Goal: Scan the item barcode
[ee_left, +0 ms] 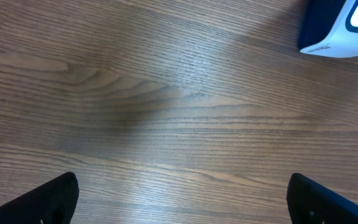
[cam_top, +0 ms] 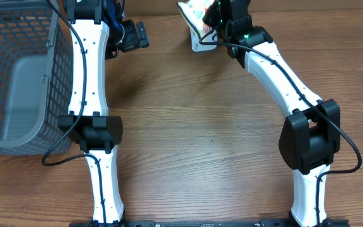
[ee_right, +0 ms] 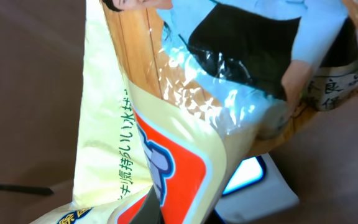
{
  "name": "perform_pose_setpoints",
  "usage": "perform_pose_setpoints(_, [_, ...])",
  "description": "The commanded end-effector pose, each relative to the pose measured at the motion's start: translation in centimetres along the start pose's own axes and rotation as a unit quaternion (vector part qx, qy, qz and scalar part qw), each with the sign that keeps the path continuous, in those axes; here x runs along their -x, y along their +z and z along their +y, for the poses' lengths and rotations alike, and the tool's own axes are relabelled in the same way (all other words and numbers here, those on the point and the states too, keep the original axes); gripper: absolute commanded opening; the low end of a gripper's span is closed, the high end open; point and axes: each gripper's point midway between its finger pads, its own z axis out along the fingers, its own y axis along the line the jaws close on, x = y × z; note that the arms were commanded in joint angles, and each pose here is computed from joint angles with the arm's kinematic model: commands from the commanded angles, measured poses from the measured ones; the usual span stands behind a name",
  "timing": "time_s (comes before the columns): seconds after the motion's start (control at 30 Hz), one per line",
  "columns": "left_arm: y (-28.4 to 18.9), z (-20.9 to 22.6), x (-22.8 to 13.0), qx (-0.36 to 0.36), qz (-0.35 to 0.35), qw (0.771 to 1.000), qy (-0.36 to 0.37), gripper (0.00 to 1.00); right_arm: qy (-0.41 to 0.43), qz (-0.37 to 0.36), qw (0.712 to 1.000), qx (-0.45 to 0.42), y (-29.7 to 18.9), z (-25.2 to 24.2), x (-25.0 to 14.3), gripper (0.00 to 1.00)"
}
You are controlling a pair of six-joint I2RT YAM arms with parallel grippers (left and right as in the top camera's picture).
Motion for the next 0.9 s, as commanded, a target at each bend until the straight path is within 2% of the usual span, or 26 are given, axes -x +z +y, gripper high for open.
perform_pose_setpoints(0.0, [0.3, 0.5, 0.0, 0.009, 0.003, 1.000, -0.005, 1.00, -0.006, -0.023, 1.000, -0.002, 0.9, -0.3, 0.0, 0.04])
perform_pose_setpoints(0.27, [0.3, 0.5, 0.0, 0.009, 0.003, 1.000, -0.005, 1.00, -0.009, -0.020, 0.999, -0.025, 4.2, -2.9, -2.3, 0.04])
perform_pose_setpoints(0.43, [0.3, 0.5, 0.0, 0.009, 0.003, 1.000, -0.005, 1.00, -0.020, -0.047, 0.998, -0.040, 3.7, -3.1, -0.8, 0.04])
perform_pose_setpoints(0.57, [0.3, 0.5, 0.0, 0.009, 0.003, 1.000, -0.005, 1.00, -0.070, -0.068, 0.995, -0.030, 1.9, -1.4, 1.9, 0.04])
perform_pose_setpoints(0.67, [0.3, 0.5, 0.0, 0.009, 0.003, 1.000, -0.005, 1.00, -0.061, -0.094, 0.993, -0.046, -0.6, -1.7, 5.2, 0.04])
perform_pose_setpoints(0.77, [0.3, 0.5, 0.0, 0.009, 0.003, 1.000, -0.005, 1.00, -0.043, -0.114, 0.990, -0.069, -3.4, -3.4, 9.2, 0.04])
perform_pose_setpoints(0.87, [0.3, 0.5, 0.0, 0.009, 0.003, 1.000, -0.005, 1.00, -0.026, -0.127, 0.985, -0.112, -6.4, -7.3, 13.4, 0.04])
